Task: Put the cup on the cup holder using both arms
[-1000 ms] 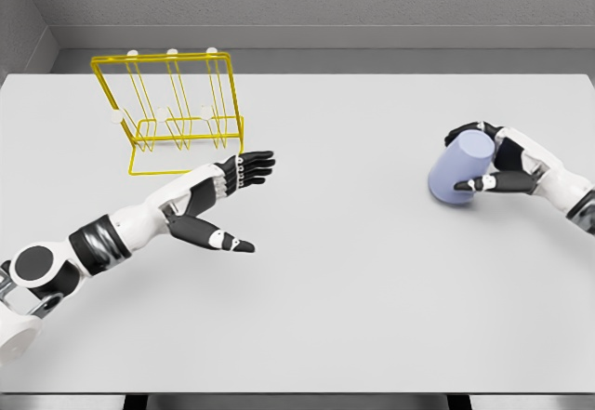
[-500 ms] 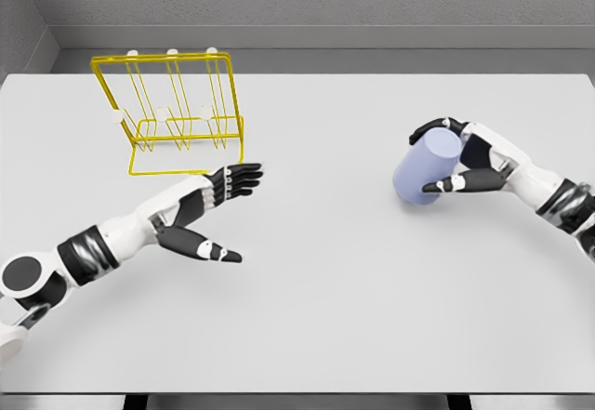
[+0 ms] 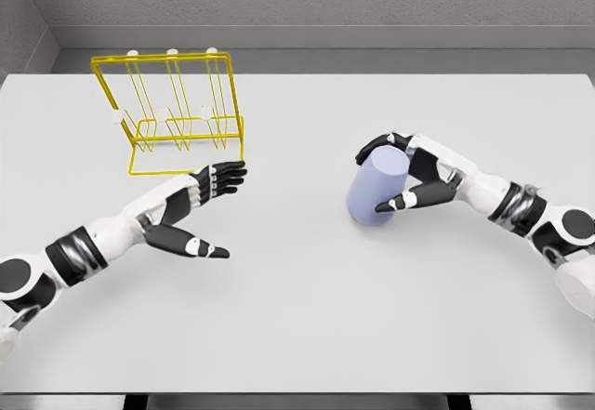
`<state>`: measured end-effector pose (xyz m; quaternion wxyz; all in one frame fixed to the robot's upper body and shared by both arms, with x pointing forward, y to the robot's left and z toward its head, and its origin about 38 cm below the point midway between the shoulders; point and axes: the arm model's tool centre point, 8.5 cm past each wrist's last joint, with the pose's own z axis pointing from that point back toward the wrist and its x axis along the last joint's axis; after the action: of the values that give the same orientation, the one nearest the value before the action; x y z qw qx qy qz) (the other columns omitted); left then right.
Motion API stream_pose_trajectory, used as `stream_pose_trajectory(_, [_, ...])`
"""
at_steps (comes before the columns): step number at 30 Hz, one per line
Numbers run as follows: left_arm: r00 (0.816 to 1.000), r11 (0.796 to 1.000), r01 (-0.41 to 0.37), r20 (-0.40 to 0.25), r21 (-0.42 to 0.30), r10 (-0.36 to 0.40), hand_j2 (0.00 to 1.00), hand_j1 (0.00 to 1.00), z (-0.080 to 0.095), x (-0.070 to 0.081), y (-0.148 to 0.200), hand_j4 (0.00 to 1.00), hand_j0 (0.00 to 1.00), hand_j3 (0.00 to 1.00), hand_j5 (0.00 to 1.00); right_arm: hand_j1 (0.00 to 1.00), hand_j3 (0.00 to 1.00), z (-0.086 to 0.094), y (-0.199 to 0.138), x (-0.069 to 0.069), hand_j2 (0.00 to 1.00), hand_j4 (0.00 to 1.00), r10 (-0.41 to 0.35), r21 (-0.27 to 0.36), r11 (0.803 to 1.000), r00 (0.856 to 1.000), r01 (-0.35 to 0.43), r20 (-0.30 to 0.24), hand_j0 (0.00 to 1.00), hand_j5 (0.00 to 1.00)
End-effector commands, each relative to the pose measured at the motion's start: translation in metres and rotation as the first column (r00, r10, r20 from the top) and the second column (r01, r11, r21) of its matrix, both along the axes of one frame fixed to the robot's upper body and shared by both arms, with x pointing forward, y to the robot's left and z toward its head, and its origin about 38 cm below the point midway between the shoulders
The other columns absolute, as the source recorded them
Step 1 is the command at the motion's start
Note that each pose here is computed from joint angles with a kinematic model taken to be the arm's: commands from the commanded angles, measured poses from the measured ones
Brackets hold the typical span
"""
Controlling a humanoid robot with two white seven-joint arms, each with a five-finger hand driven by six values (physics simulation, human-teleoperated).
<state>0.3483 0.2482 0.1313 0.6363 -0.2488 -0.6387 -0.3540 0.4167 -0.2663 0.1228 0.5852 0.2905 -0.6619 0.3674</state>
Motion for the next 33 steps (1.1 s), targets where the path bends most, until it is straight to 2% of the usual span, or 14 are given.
stream_pose_trajectory(1, [1.0, 1.0, 0.004, 0.03, -0.023, -0.004, 1.0, 1.0, 0.002, 0.0, -0.001, 1.0, 1.0, 1.0, 1.0, 0.59, 0.59, -0.007, 0.013, -0.002, 0.59, 0.59, 0.024, -0.001, 1.0, 1.0, -0.024, -0.018, 0.59, 0.59])
stream_pose_trajectory(7, [0.999, 1.0, 0.008, 0.053, -0.026, -0.007, 1.0, 1.0, 0.003, -0.001, -0.001, 1.0, 1.0, 1.0, 1.0, 0.58, 0.58, -0.004, 0.024, 0.0, 0.58, 0.58, 0.044, 0.009, 0.999, 0.999, -0.044, -0.008, 0.58, 0.58])
stream_pose_trajectory(11, [0.999, 0.998, 0.003, 0.042, -0.057, 0.0, 1.0, 1.0, -0.004, 0.001, -0.012, 1.0, 1.0, 1.0, 1.0, 0.57, 0.57, 0.001, 0.034, 0.0, 0.57, 0.57, 0.064, 0.026, 0.998, 0.998, -0.064, 0.006, 0.57, 0.57])
stream_pose_trajectory(16, [0.999, 0.998, -0.009, 0.035, -0.057, 0.011, 1.0, 1.0, -0.008, 0.003, -0.01, 1.0, 1.0, 1.0, 1.0, 0.57, 0.57, -0.001, 0.045, 0.0, 0.57, 0.57, 0.082, 0.033, 0.996, 0.997, -0.081, -0.003, 0.57, 0.57])
stream_pose_trajectory(18, [0.999, 0.998, -0.029, 0.031, -0.05, 0.03, 1.0, 1.0, -0.011, 0.007, -0.005, 1.0, 1.0, 1.0, 1.0, 0.57, 0.57, -0.001, 0.052, 0.002, 0.57, 0.57, 0.089, 0.037, 0.995, 0.996, -0.088, -0.015, 0.57, 0.57])
stream_pose_trajectory(19, [0.999, 0.998, -0.042, 0.032, -0.053, 0.044, 1.0, 1.0, -0.012, 0.01, -0.003, 1.0, 1.0, 1.0, 1.0, 0.57, 0.57, -0.002, 0.053, 0.002, 0.57, 0.57, 0.092, 0.016, 0.996, 0.996, -0.092, -0.017, 0.57, 0.57])
stream_pose_trajectory(24, [0.997, 0.995, -0.069, 0.022, -0.071, 0.071, 1.0, 1.0, -0.017, 0.016, -0.003, 1.0, 1.0, 1.0, 1.0, 0.58, 0.58, -0.001, 0.058, 0.003, 0.58, 0.58, 0.099, 0.022, 0.995, 0.995, -0.098, -0.011, 0.58, 0.58])
stream_pose_trajectory(27, [0.997, 0.995, -0.069, 0.022, -0.074, 0.07, 1.0, 1.0, -0.017, 0.016, -0.004, 1.0, 1.0, 1.0, 1.0, 0.67, 0.67, 0.002, 0.058, 0.005, 0.67, 0.67, 0.099, 0.015, 0.995, 0.995, -0.099, -0.001, 0.67, 0.67])
stream_pose_trajectory(29, [0.997, 0.995, -0.067, 0.021, -0.074, 0.069, 1.0, 1.0, -0.018, 0.015, -0.004, 1.0, 1.0, 1.0, 1.0, 0.85, 0.85, 0.001, 0.059, 0.004, 0.85, 0.85, 0.105, -0.008, 0.994, 0.994, -0.105, 0.007, 0.85, 0.85])
stream_pose_trajectory(30, [0.997, 0.995, -0.067, 0.02, -0.073, 0.069, 1.0, 1.0, -0.018, 0.015, -0.004, 1.0, 1.0, 1.0, 1.0, 0.9, 0.9, 0.0, 0.059, 0.004, 0.9, 0.9, 0.107, -0.015, 0.994, 0.994, -0.106, 0.011, 0.9, 0.9])
stream_pose_trajectory(33, [0.998, 0.994, -0.064, 0.017, -0.083, 0.066, 1.0, 1.0, -0.019, 0.015, -0.008, 1.0, 1.0, 1.0, 1.0, 0.93, 0.93, 0.001, 0.06, 0.004, 0.93, 0.93, 0.107, -0.018, 0.994, 0.994, -0.107, 0.012, 0.93, 0.93])
